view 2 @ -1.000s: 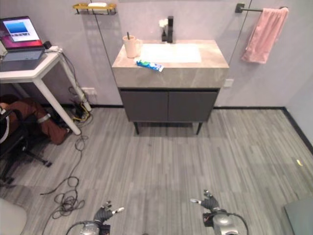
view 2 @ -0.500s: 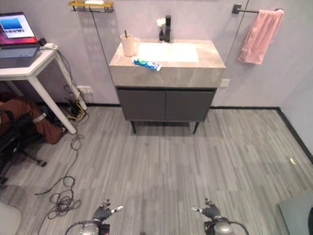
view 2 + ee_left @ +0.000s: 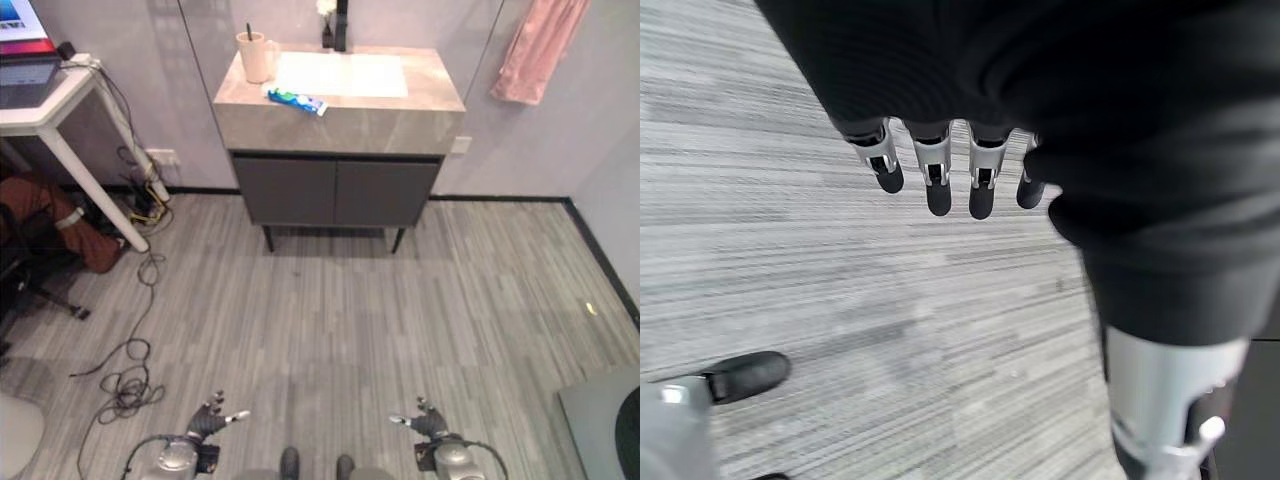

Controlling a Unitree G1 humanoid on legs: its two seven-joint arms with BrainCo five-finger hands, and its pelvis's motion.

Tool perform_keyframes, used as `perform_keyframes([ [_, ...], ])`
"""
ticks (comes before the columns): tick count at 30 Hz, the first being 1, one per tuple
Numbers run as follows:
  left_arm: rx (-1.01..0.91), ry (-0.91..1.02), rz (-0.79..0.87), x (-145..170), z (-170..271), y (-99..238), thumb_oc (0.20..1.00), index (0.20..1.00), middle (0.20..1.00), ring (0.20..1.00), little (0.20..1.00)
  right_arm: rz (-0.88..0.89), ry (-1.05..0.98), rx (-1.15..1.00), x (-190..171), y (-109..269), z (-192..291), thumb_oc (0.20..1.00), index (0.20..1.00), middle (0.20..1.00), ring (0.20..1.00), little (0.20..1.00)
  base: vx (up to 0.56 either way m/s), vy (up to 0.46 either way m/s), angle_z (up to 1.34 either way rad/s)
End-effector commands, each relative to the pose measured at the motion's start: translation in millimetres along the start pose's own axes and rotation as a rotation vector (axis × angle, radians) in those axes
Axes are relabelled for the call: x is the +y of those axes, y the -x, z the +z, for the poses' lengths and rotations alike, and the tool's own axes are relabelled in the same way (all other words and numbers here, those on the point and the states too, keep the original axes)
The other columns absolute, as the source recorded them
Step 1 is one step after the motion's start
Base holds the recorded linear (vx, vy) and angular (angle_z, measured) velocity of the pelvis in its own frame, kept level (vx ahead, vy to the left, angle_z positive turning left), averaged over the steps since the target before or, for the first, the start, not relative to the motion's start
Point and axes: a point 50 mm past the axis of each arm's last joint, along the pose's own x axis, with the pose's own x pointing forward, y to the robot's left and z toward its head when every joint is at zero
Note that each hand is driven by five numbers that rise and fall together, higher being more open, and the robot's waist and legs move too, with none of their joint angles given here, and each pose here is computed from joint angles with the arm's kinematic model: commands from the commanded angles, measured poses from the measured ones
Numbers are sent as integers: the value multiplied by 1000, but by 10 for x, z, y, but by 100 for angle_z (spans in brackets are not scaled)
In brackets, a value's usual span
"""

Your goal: Put brush and paste in cup on sink, flatten towel.

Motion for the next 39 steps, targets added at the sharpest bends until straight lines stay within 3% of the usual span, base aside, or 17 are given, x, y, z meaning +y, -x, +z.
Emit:
perform_keyframes([
  [1,-82,-23,0,8,201,-55,1000,1000,1000,1000,1000,13,66,-72,20,-15,144,1000,1000,1000,1000,1000,6,53,-3],
  [15,-210,-171,-61,58,389,29,1000,1000,1000,1000,1000,30,-28,-201,101,19,387,1000,1000,1000,1000,1000,25,145,-9],
  [27,-166,-136,-64,-35,360,-29,1000,1000,1000,1000,1000,-12,-80,-186,20,20,346,1000,1000,1000,1000,1000,228,32,7],
  [39,-102,-141,-85,-134,285,-63,1000,1000,1000,1000,1000,-37,18,-115,-200,61,146,1000,1000,1000,1000,1000,354,-145,33],
])
